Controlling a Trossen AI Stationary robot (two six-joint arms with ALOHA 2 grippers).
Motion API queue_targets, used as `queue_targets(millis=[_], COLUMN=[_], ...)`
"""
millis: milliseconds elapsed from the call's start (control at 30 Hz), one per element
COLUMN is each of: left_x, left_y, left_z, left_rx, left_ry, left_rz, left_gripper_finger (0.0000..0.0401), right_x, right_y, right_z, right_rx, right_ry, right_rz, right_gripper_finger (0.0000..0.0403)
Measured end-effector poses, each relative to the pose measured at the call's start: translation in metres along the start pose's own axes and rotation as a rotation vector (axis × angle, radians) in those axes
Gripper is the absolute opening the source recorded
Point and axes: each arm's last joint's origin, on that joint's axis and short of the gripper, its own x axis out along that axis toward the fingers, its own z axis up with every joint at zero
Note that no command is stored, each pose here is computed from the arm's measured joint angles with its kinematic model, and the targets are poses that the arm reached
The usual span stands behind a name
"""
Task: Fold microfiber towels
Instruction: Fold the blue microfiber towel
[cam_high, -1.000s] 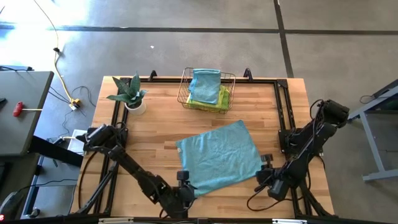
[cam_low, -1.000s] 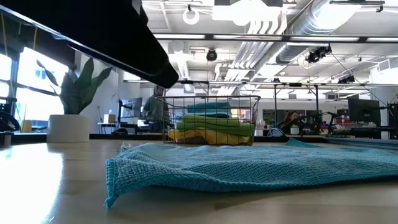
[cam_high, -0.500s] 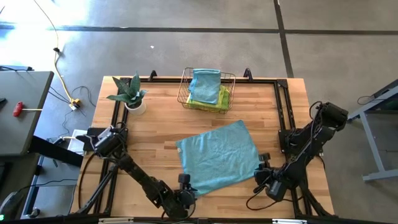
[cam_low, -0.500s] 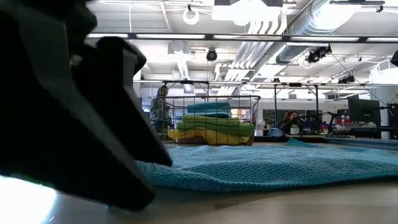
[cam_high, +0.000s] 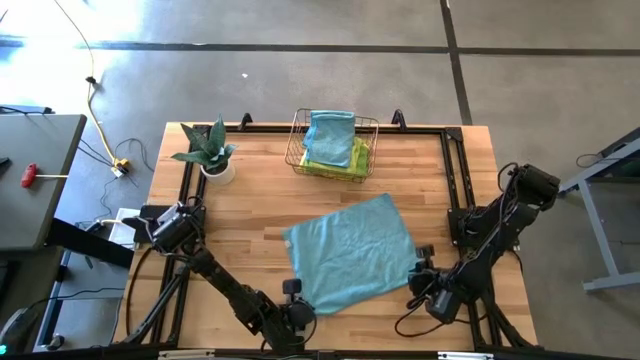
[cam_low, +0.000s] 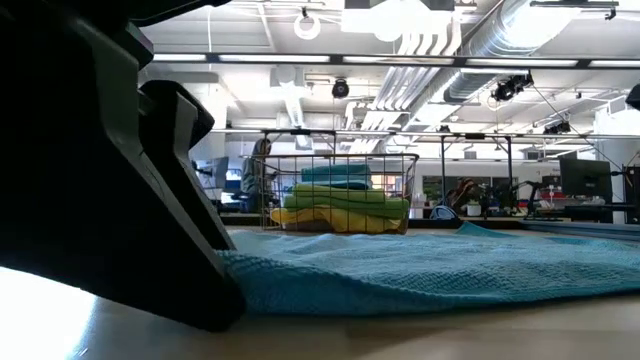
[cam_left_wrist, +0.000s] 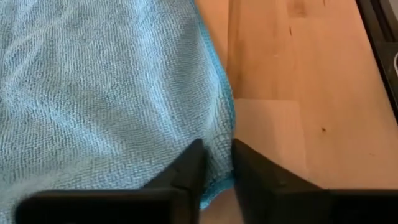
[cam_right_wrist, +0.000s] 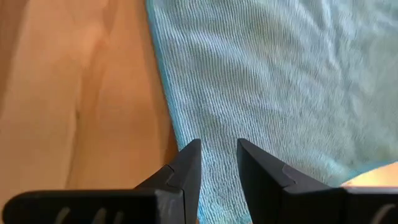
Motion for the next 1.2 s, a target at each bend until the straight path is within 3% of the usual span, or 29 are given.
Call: queue_targets(millis=[167, 567, 800, 967, 1200], left_x=[0.0, 0.001, 0.001, 0.001, 0.001], left_y=[0.0, 0.001, 0.001, 0.001, 0.001], left_z=[-0.001, -0.001, -0.001, -0.001, -0.001], left_rx=[0.003, 0.001, -0.014, -0.021, -0.06], left_ry=[0.007, 0.01, 0.01, 0.011, 0.011], left_rz=[-0.008, -0.002, -0.001, 0.0, 0.0], left_gripper_finger=[0.0007, 0.0004, 0.0004, 0.0004, 0.0005], right_x=[0.012, 0.013, 0.012, 0.001, -0.017], right_y=[-0.001, 0.009, 0.01, 0.017, 0.023], right_z=[-0.016, -0.017, -0.018, -0.006, 0.008], right_rx=[-0.015, -0.009, 0.104, 0.107, 0.105], right_ry=[0.021, 0.04, 0.049, 0.063, 0.109], right_rz=[0.014, 0.181, 0.183, 0.245, 0.326], right_gripper_finger=[0.0094, 0.0094, 0.0094, 0.0094, 0.0139])
